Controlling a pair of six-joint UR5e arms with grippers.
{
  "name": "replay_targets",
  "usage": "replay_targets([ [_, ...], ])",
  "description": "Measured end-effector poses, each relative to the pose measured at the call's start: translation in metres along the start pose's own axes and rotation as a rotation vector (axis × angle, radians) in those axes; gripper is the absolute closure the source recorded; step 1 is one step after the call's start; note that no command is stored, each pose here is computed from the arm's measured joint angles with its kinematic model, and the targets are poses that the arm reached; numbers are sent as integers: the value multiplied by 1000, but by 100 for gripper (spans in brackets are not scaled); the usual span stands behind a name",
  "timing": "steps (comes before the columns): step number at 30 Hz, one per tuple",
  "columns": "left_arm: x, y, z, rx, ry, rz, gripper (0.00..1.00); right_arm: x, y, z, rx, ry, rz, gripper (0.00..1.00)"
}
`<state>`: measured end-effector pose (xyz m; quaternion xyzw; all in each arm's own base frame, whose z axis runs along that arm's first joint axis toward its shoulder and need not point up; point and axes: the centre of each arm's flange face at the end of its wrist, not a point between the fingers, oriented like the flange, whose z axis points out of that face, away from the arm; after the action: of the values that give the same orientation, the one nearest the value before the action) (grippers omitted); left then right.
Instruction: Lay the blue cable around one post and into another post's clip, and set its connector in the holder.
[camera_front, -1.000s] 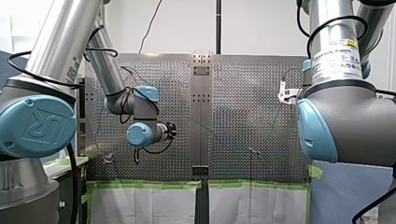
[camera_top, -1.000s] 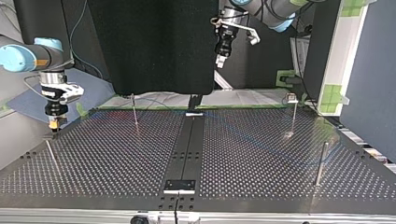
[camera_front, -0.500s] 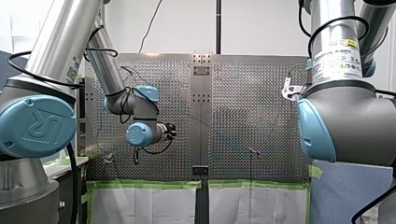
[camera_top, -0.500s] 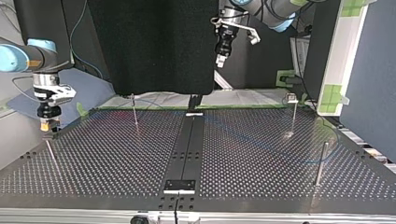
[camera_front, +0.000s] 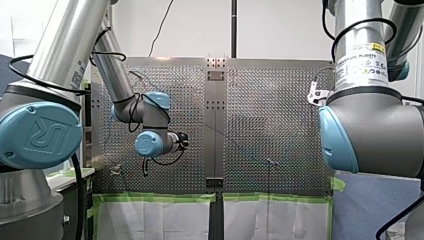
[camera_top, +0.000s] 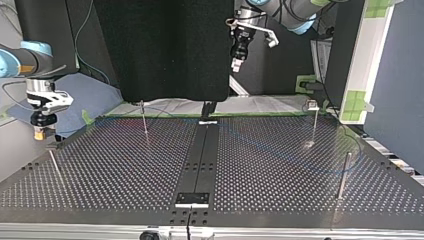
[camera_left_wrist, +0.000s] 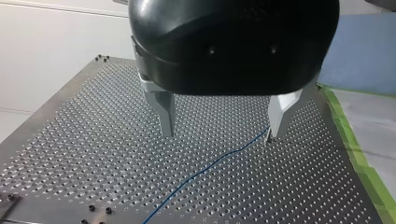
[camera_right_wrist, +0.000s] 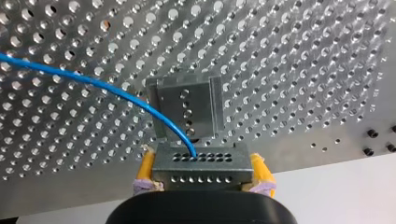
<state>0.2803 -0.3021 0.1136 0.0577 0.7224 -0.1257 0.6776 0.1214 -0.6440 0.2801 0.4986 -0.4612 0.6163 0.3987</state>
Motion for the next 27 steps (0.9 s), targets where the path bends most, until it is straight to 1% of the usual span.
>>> replay_targets([
  [4, 0, 0, 0, 0, 0, 0, 0, 3, 2, 2, -1, 3, -5, 100],
  [7, 0, 0, 0, 0, 1, 0, 0, 6, 2, 4, -1, 2, -13, 100],
  [10, 0, 0, 0, 0, 0, 0, 0, 7, 2, 6, -1, -6, -21, 100],
  [17, 0, 0, 0, -1, 3, 2, 0, -8, 2, 10, 13, -41, -36, 100],
  [27, 1, 1, -1, -5, 6, 4, 0, -8, 0, 16, 37, -41, -42, 100],
])
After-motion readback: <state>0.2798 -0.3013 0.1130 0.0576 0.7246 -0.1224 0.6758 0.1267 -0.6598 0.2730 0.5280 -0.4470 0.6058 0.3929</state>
